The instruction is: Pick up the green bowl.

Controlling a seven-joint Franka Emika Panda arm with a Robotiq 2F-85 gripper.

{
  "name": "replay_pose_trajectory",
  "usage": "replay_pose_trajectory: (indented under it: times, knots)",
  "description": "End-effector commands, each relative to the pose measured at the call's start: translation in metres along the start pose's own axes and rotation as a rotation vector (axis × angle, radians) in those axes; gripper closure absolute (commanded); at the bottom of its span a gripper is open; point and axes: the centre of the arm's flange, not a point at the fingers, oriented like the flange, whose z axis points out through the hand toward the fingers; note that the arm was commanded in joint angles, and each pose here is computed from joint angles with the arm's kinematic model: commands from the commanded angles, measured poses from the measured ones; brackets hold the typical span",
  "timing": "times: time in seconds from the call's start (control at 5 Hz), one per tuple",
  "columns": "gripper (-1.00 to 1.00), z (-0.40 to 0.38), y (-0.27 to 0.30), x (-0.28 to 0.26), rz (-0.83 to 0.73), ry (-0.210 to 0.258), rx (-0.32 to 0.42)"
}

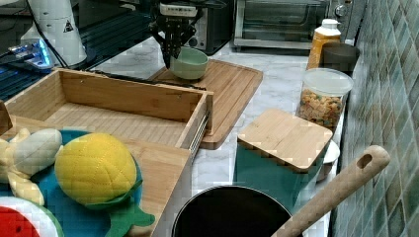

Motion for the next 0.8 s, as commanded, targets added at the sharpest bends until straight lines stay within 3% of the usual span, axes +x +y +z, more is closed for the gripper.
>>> replay_pose_trajectory:
  times: [0.2, 0.6, 0.8]
  knots:
    - [1.00, -0.225, -0.030, 0.039, 0.032, 0.146, 0.136]
    - [1.00, -0.300, -0.022, 0.061, 0.025, 0.135, 0.150]
    - [1.00, -0.315, -0.014, 0.055, 0.001, 0.193, 0.167]
